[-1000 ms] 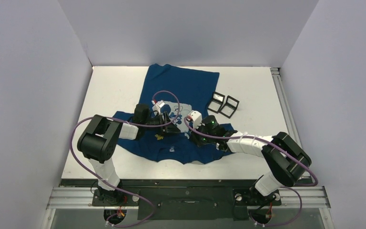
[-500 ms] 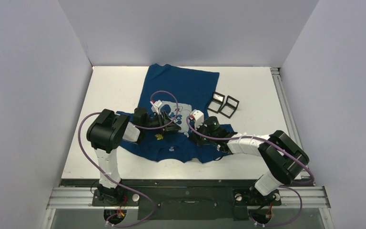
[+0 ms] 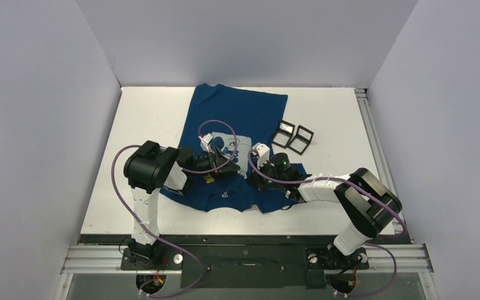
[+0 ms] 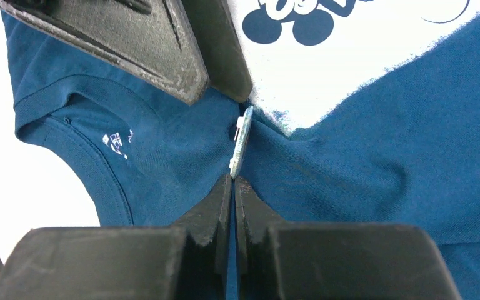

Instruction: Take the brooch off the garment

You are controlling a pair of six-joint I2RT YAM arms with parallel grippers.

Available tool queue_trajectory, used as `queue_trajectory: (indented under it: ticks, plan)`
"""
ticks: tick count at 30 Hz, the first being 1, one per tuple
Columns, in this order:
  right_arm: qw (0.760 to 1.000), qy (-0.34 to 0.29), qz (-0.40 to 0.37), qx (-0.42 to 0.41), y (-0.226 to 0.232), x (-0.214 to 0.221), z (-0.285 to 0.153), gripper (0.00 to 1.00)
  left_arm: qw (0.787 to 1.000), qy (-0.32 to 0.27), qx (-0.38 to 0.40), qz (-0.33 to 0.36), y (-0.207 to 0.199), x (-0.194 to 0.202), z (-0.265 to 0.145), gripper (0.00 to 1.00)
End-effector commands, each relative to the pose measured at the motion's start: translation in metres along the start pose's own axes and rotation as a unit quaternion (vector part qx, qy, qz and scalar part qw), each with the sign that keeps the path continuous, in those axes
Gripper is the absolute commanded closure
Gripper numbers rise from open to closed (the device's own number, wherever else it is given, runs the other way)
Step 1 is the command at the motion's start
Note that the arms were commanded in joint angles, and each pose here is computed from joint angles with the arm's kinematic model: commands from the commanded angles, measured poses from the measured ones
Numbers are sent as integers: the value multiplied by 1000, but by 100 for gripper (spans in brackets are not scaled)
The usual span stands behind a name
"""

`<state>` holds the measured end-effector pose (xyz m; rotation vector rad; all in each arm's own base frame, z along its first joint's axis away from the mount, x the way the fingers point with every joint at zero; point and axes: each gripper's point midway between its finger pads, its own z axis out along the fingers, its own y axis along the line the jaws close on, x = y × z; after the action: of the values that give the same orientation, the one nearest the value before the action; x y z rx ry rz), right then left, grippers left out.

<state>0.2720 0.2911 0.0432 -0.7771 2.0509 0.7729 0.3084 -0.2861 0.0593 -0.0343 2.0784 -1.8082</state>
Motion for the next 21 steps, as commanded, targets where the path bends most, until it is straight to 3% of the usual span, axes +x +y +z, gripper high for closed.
queue_trajectory:
  ticks: [1, 21]
  plan:
    - [999, -50, -6, -18, 5, -22, 1, 100, 1000, 9, 20, 18, -12, 9, 8, 37]
    - [993, -104, -45, 11, 1, -38, -6, 100, 998, 16, -46, -34, 11, 18, 17, 35]
